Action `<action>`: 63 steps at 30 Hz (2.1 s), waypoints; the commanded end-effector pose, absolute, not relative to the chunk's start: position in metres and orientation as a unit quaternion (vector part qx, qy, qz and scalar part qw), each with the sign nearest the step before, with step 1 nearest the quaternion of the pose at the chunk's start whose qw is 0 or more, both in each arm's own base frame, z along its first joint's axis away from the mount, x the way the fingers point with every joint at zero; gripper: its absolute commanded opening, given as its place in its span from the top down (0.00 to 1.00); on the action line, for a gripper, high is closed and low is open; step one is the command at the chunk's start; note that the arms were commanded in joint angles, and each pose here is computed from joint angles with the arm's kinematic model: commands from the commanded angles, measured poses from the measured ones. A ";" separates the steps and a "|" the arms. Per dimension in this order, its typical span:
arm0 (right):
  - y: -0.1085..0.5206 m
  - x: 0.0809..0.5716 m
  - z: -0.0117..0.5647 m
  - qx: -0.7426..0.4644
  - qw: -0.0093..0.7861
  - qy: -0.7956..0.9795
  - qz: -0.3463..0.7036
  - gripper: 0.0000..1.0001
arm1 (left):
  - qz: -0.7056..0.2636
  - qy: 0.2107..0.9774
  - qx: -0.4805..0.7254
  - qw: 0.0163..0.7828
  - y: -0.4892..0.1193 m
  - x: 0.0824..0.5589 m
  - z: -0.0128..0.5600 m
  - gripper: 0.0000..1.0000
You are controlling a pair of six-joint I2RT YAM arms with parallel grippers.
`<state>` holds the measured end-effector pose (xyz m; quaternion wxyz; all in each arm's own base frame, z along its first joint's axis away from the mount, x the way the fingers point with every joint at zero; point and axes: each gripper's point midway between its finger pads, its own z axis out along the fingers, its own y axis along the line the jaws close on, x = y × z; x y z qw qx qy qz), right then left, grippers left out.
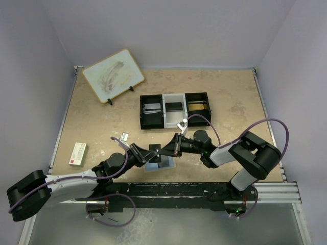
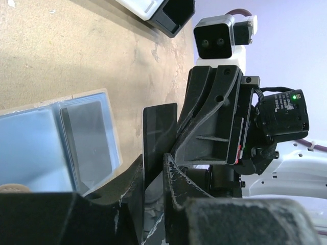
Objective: Take the credit cards out of the card holder
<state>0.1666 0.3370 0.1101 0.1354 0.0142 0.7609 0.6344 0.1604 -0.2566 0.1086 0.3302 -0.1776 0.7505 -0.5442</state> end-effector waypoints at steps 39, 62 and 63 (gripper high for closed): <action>0.328 0.170 0.133 -0.004 0.173 0.734 0.657 0.67 | -0.619 0.690 -0.141 0.348 -0.270 0.154 0.164 1.00; 0.322 0.173 0.159 -0.031 0.197 0.719 0.665 1.00 | -0.600 0.704 -0.138 0.354 -0.268 0.155 0.159 0.80; 0.318 0.178 0.159 -0.028 0.205 0.724 0.658 1.00 | -0.593 0.709 -0.135 0.356 -0.267 0.156 0.158 0.72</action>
